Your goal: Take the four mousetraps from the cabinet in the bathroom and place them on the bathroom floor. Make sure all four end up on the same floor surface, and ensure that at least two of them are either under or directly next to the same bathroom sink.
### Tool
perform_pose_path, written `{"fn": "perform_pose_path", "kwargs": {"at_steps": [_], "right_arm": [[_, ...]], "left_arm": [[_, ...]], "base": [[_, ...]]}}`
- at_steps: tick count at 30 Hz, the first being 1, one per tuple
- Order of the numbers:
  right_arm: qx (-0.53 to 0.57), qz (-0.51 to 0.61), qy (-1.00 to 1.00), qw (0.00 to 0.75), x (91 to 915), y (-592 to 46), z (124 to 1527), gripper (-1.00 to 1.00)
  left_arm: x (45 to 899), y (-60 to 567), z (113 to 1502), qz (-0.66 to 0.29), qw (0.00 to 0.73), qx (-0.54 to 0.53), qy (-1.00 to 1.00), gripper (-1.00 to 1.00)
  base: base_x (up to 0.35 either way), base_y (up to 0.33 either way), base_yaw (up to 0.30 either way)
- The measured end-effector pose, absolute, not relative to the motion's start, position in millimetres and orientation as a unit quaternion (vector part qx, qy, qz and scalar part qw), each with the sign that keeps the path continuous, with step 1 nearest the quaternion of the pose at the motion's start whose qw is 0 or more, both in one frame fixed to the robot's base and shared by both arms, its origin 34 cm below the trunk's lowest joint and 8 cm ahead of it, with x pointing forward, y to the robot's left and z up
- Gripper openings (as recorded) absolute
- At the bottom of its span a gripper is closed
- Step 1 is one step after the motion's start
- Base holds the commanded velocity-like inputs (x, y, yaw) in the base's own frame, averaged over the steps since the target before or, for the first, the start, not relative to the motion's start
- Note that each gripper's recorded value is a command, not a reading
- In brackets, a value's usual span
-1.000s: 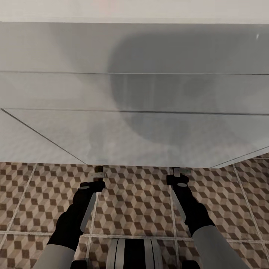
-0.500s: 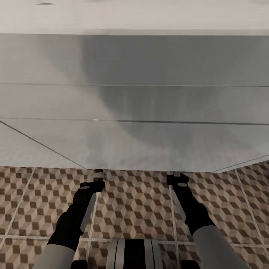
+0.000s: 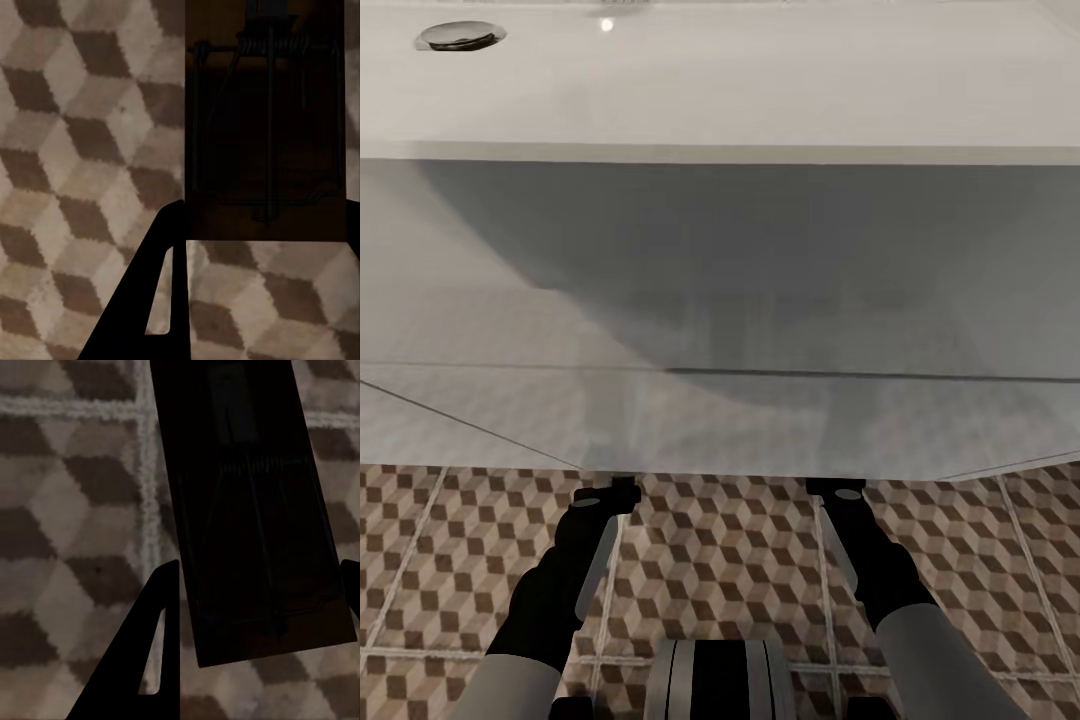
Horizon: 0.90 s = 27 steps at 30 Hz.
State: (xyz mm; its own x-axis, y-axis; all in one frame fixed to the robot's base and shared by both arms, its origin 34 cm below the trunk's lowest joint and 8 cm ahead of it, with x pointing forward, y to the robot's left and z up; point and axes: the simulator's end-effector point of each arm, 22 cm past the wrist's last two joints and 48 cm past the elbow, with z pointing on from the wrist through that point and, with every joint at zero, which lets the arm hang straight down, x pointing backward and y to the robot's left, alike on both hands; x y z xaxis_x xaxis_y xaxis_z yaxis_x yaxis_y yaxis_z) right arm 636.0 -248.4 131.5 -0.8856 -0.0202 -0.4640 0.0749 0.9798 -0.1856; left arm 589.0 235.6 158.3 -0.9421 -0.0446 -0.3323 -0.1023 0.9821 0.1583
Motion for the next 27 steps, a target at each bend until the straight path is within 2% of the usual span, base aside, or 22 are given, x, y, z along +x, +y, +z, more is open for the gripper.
{"fn": "perform_pose_path", "kwargs": {"at_steps": [16,22,27], "right_arm": [[0.015,-0.100,0.966,0.236,632.8,-248.8,128.7,-1.00],[0.016,-0.101,0.967,0.235,631.2,-249.5,127.1,-1.00],[0.017,-0.101,0.966,0.237,631.8,-250.6,127.1,-1.00]], "left_arm": [[592.1,233.5,159.0,0.085,0.169,-0.038,0.981,-1.00],[625.6,230.0,168.9,0.079,0.199,-0.042,0.976,-1.00],[633.1,225.0,163.9,0.075,0.197,-0.041,0.977,-1.00]], "base": [[0.001,0.000,0.000],[0.000,0.000,0.000],[0.000,0.000,0.000]]}}
